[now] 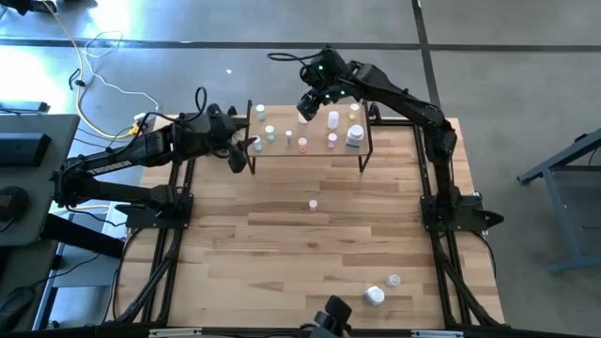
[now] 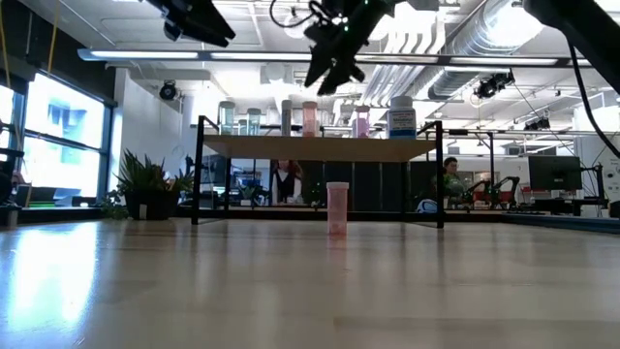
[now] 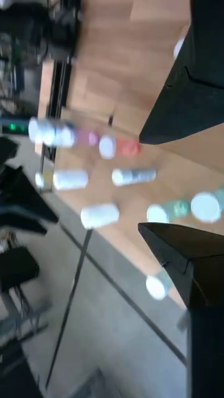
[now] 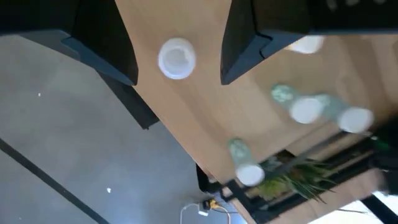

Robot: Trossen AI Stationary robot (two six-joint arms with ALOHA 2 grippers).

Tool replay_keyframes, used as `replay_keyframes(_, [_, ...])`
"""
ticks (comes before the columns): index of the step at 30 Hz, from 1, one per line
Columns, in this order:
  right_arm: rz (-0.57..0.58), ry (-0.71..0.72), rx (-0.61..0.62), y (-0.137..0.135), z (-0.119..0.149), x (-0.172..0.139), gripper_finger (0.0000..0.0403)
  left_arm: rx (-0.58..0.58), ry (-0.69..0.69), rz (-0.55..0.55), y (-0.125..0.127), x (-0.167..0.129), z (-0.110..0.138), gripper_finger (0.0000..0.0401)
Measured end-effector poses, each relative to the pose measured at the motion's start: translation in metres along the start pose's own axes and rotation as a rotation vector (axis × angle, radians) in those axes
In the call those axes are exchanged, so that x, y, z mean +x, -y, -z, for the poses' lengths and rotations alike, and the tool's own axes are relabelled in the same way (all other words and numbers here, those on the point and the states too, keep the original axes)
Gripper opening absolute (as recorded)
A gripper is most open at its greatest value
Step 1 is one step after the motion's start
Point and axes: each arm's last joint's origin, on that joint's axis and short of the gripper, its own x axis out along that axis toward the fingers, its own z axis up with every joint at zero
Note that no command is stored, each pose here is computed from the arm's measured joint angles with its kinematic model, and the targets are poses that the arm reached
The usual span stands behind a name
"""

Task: Pick and place medicine bottles onto shelf by color
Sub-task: Put the orange pill bottle on the shelf

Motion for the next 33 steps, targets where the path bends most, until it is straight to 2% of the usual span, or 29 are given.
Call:
replay_keyframes(8, [-0.055, -0.012, -0.039, -0.041, -0.004, -0.027, 0.0220, 0.002, 0.007, 0.095, 0.003, -0.003, 0.000, 0.0209])
replay_keyframes(12, [-0.011, -0.073, -0.073, -0.069, 0.007, -0.029, 0.0220, 0.006, 0.003, 0.133, 0.004, -0.010, 0.002, 0.0209])
replay_keyframes(17, [-0.041, -0.119, -0.146, -0.109, 0.021, -0.035, 0.0220, 0.016, -0.011, 0.151, 0.006, -0.017, 0.004, 0.0209])
replay_keyframes(21, [-0.021, -0.144, -0.204, -0.134, 0.032, -0.040, 0.0220, 0.023, -0.014, 0.161, 0.007, -0.019, 0.005, 0.0209])
replay_keyframes(33, [0.140, -0.255, -0.230, -0.191, 0.075, -0.064, 0.0220, 0.063, -0.032, 0.166, 0.007, -0.020, 0.007, 0.0209])
